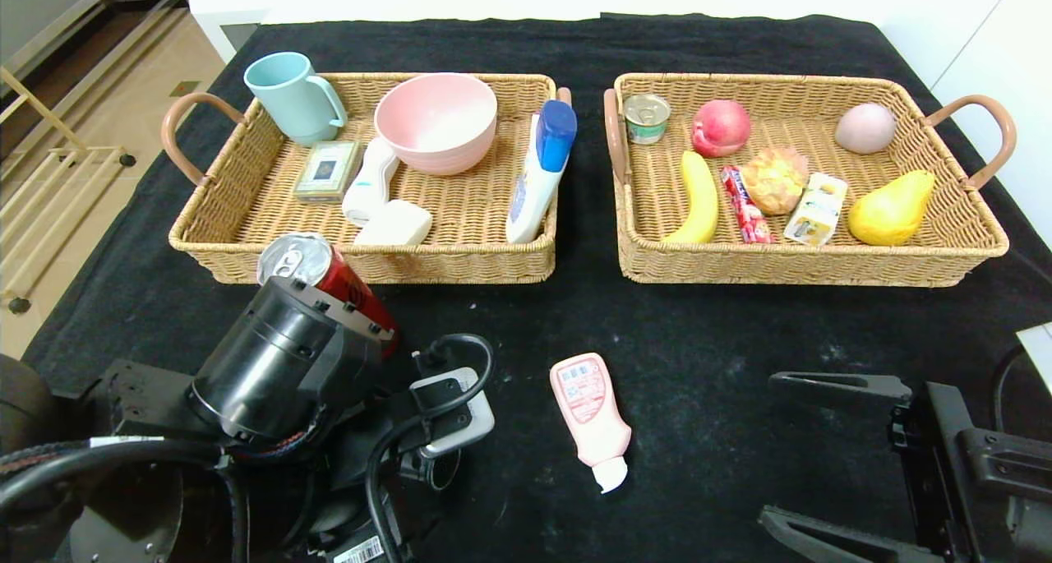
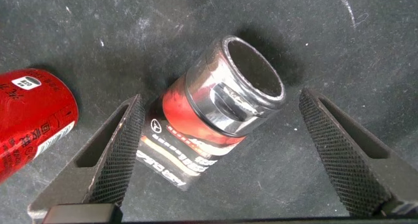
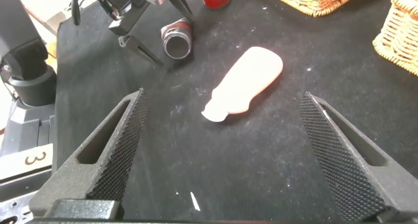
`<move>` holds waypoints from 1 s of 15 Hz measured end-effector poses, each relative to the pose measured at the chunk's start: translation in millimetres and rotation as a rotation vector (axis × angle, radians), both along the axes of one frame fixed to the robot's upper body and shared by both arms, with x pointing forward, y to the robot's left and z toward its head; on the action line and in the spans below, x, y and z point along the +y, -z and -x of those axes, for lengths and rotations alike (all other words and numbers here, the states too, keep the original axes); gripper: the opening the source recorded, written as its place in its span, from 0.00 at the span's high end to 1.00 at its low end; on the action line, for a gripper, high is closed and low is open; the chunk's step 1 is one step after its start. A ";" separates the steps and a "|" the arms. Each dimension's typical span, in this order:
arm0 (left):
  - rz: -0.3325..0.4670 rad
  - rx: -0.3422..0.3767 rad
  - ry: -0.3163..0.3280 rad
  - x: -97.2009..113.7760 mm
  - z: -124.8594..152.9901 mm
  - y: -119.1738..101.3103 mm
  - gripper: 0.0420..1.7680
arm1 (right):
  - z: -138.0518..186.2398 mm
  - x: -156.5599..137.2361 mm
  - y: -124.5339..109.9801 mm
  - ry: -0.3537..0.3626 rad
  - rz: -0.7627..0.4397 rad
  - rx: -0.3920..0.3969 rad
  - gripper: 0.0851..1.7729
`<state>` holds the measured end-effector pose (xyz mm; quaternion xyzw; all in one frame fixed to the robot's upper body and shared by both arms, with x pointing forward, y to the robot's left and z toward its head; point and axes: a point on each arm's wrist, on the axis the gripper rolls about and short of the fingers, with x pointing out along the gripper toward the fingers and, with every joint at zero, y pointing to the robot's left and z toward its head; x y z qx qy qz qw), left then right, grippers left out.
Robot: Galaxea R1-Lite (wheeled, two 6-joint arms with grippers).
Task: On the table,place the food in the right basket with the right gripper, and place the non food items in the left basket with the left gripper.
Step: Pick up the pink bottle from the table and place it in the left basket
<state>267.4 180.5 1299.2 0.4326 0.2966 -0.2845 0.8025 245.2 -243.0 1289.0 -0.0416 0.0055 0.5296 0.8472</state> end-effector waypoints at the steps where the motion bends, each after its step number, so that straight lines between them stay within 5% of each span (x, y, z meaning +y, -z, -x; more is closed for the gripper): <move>1: 0.000 0.000 0.000 -0.1 0.1 0.1 0.18 | 0.2 0.0 0.1 0.000 0.000 0.000 0.04; 4: -0.002 0.003 0.001 0.1 0.6 0.9 0.42 | 0.2 0.1 0.0 -0.001 0.000 -0.001 0.04; 7: -0.006 0.008 0.004 0.7 1.6 2.4 0.55 | 0.2 0.0 0.0 0.000 0.000 -0.001 0.04; 15: -0.007 0.010 0.007 1.2 2.5 3.2 0.55 | 0.0 -0.2 -0.1 0.001 0.000 -0.001 0.04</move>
